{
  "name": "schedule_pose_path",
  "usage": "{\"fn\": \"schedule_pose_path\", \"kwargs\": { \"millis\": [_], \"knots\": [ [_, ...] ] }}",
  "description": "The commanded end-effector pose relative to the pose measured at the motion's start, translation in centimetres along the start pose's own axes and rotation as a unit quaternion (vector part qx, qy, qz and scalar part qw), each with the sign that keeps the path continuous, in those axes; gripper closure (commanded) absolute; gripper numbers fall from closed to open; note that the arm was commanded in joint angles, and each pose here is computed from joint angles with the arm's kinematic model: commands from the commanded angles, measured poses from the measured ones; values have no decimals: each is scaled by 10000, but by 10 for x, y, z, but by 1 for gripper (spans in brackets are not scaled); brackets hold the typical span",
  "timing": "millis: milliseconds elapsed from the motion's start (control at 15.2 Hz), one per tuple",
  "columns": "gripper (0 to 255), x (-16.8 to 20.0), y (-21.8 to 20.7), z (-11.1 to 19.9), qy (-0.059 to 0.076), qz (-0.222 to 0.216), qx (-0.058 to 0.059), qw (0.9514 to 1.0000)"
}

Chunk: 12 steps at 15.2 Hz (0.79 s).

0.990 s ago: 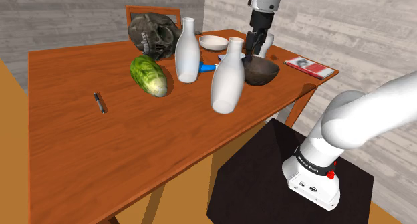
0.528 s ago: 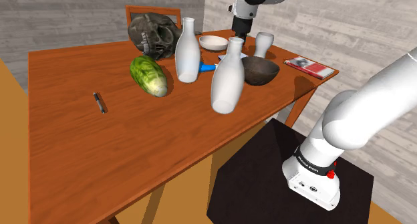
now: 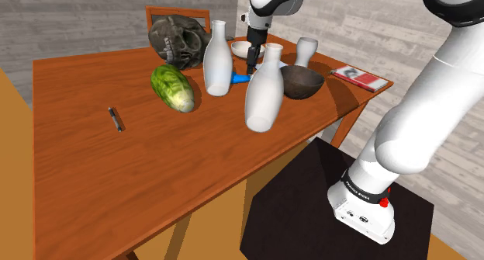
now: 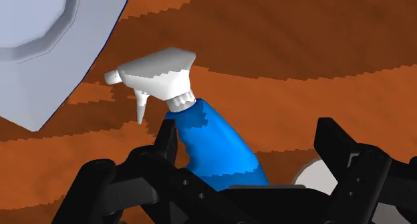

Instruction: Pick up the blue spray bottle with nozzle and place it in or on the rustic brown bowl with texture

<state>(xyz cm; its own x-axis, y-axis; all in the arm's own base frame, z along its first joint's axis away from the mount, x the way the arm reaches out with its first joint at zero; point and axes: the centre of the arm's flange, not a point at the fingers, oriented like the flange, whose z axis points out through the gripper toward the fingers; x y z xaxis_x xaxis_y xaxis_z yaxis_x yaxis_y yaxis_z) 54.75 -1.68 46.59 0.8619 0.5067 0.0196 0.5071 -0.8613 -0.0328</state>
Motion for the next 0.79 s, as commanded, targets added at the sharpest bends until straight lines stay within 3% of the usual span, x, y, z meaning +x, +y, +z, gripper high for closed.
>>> {"fn": "schedule_pose_path", "kwargs": {
  "millis": [0, 132, 726],
  "knots": [
    [0, 24, 7, 10, 27, -265, 10, 9996],
    [0, 47, 14, 20, 53, -514, 20, 9987],
    [0, 49, 14, 61, 55, -533, 21, 9986]
  ]
}}
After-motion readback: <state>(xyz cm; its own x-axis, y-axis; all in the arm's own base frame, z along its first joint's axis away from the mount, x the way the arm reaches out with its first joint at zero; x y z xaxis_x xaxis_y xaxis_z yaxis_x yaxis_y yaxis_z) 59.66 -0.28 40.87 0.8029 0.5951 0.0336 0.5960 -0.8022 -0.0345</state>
